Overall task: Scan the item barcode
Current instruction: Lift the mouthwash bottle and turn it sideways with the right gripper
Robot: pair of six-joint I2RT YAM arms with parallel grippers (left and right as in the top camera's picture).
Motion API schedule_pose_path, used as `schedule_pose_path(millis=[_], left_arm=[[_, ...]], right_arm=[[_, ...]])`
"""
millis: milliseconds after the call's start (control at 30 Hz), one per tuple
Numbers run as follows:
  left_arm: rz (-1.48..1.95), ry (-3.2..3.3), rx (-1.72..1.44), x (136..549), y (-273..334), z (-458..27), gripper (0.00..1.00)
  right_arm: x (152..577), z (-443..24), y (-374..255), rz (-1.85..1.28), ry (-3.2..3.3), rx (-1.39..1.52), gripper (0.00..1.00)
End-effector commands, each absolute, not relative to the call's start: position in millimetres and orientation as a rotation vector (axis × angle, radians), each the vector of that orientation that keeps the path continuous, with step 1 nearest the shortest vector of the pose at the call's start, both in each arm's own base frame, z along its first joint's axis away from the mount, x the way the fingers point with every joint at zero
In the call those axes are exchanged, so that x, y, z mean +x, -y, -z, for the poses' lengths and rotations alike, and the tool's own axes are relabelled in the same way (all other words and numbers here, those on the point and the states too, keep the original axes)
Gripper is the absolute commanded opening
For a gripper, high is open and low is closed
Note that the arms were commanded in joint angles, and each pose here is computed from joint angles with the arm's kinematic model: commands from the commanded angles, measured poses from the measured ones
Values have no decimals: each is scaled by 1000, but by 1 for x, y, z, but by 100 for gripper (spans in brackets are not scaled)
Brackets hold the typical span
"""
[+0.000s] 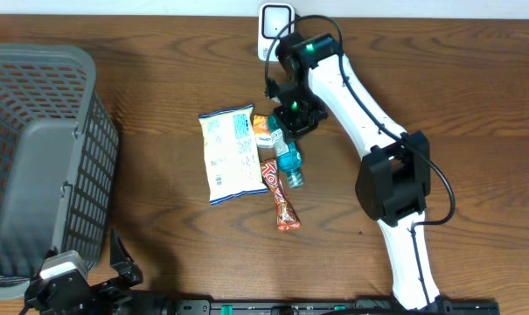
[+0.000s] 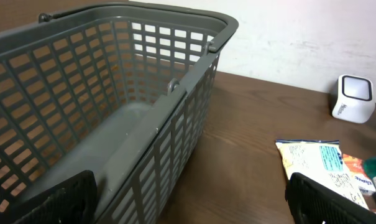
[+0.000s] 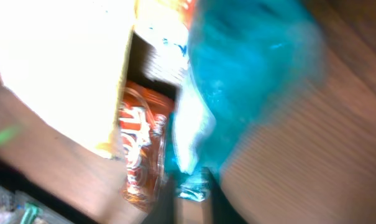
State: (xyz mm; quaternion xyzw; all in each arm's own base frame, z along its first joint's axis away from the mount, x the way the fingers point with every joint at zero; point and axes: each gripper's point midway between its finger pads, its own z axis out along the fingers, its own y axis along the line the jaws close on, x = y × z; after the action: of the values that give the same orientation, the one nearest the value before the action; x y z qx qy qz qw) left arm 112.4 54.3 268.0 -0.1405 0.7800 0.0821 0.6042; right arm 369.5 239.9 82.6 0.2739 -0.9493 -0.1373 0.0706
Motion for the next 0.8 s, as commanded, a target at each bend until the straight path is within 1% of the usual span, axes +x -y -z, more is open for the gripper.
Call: schedule_pose_path(millis=[0,233,267,300,367,500,533,567,767], left_arm=[[-221,-1953,-396,111,-59,-221,98],[-222,-1953,-396,111,-59,-221,98],[-221,-1953,-396,111,-59,-221,98],[-221,-1953,-395,111,-59,-221,98],[-221,-1953,-396,111,-59,-221,98],[-221,-1953,-395,111,-59,-221,98],[-221,-1953,-395,111,-59,-221,98],[-222,-1953,-395,111,-59,-221,98],[-221,-1953,-395,111,-59,-221,98]], right_arm=[[376,-92,-247,542,2854,888,1],[389,-84,-230,310,2963,717,2],[389,-83,-228,285,2969,693,7],[389,-82,-224,250,2977,650,16],[387,-82,-214,169,2985,549,23],[379,-83,-200,106,2959,436,30],[377,-83,-198,99,2947,429,45],[372,-84,-191,76,2925,414,85],[359,-105,-164,42,2885,308,86]])
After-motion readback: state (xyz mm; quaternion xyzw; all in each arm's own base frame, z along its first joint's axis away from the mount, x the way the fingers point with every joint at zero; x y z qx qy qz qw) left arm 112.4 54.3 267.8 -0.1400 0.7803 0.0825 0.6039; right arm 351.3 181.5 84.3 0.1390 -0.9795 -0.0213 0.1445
